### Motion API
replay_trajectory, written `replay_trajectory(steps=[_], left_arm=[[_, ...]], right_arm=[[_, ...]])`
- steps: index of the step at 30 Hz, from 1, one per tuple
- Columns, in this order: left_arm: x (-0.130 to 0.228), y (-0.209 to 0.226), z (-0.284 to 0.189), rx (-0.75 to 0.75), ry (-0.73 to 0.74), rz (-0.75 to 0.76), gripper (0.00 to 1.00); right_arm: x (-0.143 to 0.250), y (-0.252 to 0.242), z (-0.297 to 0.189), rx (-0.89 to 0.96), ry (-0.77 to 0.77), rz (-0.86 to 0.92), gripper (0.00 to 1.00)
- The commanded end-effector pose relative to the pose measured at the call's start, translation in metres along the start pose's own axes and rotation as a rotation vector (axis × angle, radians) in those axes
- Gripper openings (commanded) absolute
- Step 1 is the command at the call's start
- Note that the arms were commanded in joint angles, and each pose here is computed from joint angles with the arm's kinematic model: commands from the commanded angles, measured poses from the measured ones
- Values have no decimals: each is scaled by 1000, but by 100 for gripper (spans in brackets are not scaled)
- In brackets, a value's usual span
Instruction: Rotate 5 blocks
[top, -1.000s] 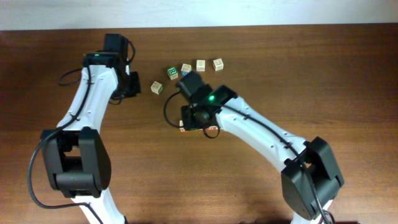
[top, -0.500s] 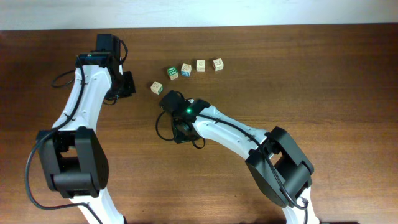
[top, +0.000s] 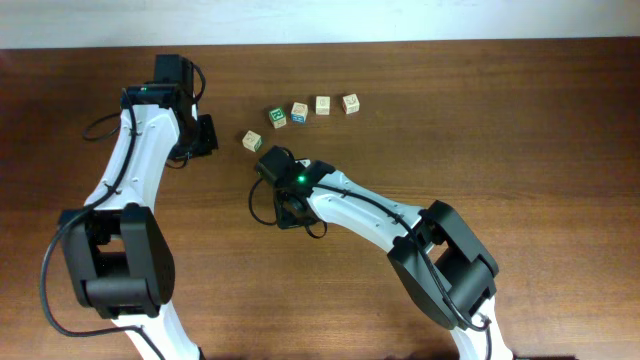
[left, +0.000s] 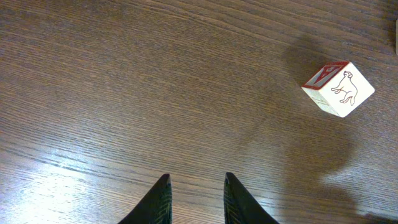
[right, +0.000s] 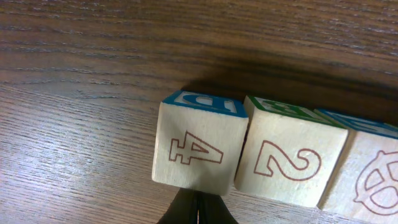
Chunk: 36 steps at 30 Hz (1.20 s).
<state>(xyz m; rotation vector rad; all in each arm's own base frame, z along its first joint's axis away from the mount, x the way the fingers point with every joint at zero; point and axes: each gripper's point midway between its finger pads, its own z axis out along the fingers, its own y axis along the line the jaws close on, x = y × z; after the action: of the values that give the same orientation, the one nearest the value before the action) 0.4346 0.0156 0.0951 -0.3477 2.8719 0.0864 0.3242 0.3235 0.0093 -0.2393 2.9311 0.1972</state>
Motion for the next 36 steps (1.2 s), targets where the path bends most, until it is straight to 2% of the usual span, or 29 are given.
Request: replay_trajectory(steps=[1,8,11,13,15,17,20,22,25,28,36], left_arm=[[-7,2,-4,-10,-19,-12,26],[-5,2,-4,-11,-14,-11,26],[-4,2,-4,-13,-7,-11,25],[1,2,-4,-7,13,-8,16],[11,-10,-4,63,59,0,14],[25,-22,-6,119,118,7,14],[48,-35,-4,117,185,49,15],[66,-46,6,119,223,83,13],[85,-61,20,146,251,99,6],[97,-79,33,188,252,110,1],[113,-120,41,243,217,204,0]], right_arm=[[-3,3,1,0,-13,4,4],[-2,14,-12,-46,20,-50,4],[-33,28,-80,-92,-53,-66,4],[-58,21,-130,-113,-109,-44,4],[-82,-17,-178,-108,-130,3,4],[-86,-51,-192,-172,-61,6,4],[-75,-101,-178,-272,100,29,5],[-63,-139,-152,-248,181,115,5],[-40,-166,-109,-229,259,187,4],[-18,-168,-69,-258,297,207,5],[-8,-163,-23,-313,239,194,5]])
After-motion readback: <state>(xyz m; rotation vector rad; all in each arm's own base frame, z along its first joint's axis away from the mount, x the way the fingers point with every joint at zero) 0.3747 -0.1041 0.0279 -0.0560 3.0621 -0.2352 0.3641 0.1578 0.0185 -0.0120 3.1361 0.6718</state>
